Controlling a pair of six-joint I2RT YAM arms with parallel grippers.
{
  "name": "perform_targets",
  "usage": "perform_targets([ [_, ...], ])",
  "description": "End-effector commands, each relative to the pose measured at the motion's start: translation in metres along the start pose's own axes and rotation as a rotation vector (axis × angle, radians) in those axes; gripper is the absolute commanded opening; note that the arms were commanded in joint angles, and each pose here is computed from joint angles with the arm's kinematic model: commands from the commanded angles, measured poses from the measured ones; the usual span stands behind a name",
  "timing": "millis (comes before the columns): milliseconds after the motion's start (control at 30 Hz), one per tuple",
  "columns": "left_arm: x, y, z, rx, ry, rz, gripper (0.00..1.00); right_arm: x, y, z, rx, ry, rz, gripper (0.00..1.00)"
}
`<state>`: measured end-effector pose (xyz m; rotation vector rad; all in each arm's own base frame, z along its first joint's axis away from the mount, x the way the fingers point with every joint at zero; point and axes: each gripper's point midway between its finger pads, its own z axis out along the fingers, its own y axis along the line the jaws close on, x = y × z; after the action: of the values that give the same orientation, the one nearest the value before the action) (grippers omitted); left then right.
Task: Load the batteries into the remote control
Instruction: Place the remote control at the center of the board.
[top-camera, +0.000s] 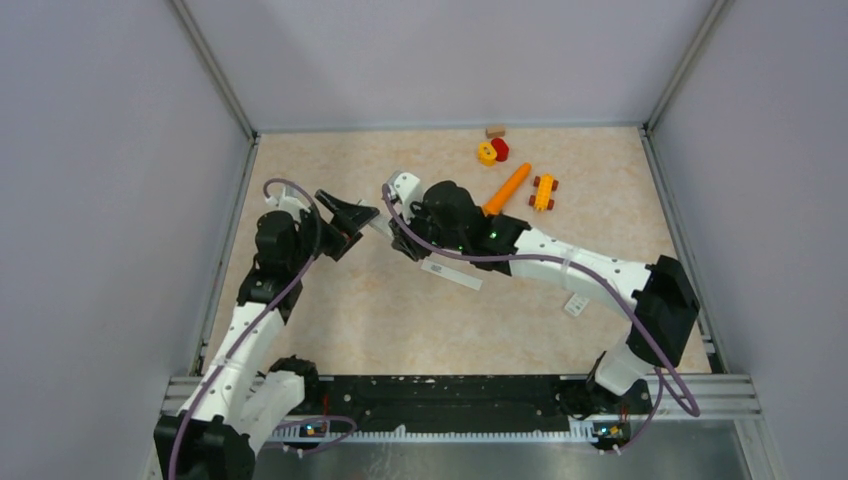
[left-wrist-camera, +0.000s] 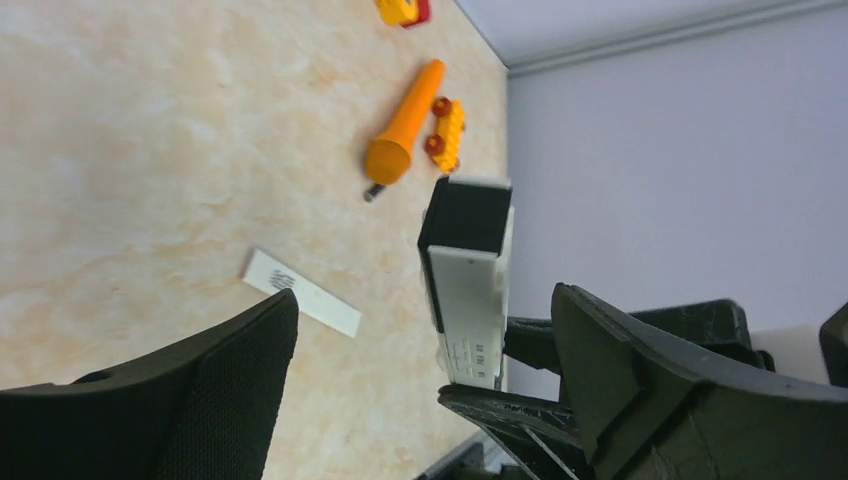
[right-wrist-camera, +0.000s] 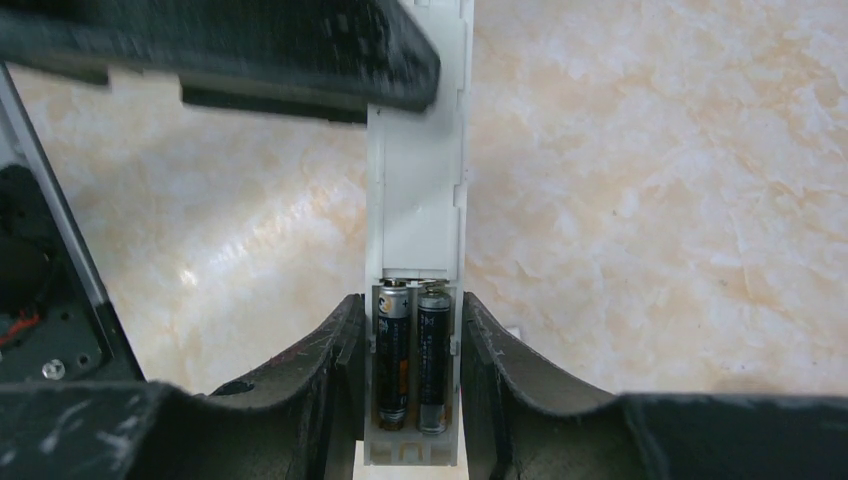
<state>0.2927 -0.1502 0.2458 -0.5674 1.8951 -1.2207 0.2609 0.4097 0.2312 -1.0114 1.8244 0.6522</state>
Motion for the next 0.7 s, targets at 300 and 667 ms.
perform_targets([
  [300, -0.054, 0.036, -0.034, -0.228, -0.192, 0.164, 0.99, 0.127, 0.021, -0.018, -0.198, 0.265, -0.12, 0.01],
  [667, -0.045, 0.038, -0.018, -0.181, -0.099, 0.144, 0.99, 0.193, 0.011, -0.013, -0.197, 0.447, -0.236, 0.0],
])
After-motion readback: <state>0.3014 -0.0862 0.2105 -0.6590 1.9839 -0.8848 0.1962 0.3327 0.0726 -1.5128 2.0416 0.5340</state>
